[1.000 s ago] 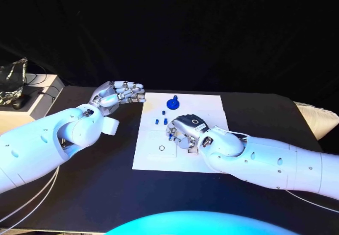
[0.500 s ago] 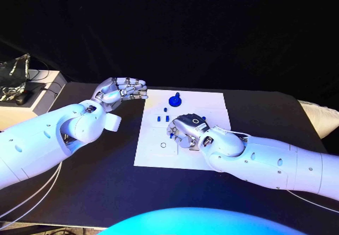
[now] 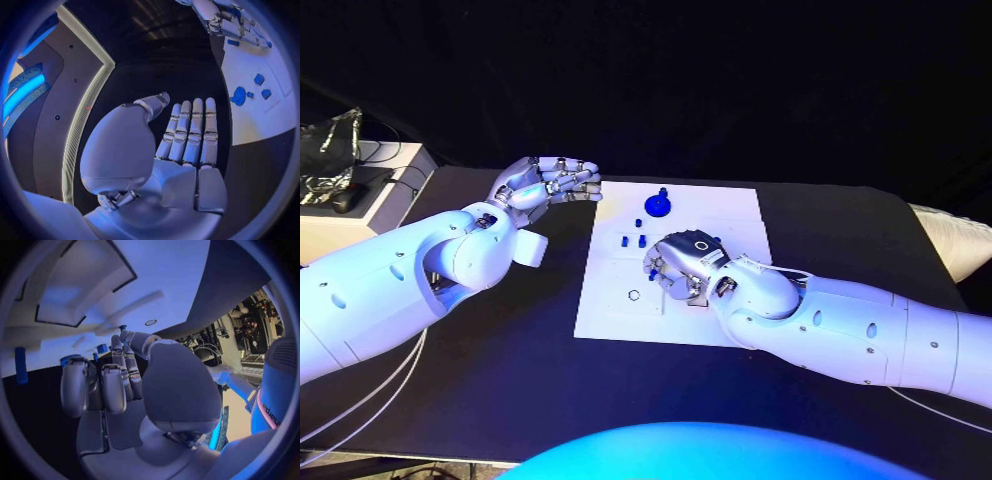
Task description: Assemble the parts on the task board
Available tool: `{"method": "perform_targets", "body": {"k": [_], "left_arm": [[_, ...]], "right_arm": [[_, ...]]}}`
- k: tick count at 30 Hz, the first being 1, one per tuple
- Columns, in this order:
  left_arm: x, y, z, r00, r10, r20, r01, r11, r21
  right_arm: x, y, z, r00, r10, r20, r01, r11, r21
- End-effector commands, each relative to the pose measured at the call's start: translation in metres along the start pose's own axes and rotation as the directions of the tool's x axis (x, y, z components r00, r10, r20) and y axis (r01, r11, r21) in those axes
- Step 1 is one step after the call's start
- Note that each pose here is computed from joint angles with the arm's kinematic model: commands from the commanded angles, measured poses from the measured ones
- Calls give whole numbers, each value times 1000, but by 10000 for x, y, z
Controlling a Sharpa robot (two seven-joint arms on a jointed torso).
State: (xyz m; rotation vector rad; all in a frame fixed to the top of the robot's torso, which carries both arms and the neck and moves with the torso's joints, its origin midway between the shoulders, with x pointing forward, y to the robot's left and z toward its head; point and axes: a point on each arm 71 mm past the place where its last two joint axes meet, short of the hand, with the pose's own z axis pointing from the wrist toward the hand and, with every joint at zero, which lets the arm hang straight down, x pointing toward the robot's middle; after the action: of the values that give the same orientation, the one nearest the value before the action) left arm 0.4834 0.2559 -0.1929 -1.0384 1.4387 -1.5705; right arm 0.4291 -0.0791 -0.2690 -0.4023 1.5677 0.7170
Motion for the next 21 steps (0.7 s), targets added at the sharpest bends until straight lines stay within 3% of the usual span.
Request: {"method": "perform_targets", "body": {"k": [1,10,21], "left_arm": [[15,-10,3,1000,-7,-10,7,1000,9],[2,-5,2,1000,-6,-10,6,1000,5],[10,-7,0,1000,-7,-15,7,1000,3]], "right_arm": [[-2,5,-10,1000,-19,13,19,1000,3],[-15,26,-18,999,-26,29,27,1000,-8],[50,46,4,998,-38,-49,37,999,-29]]}}
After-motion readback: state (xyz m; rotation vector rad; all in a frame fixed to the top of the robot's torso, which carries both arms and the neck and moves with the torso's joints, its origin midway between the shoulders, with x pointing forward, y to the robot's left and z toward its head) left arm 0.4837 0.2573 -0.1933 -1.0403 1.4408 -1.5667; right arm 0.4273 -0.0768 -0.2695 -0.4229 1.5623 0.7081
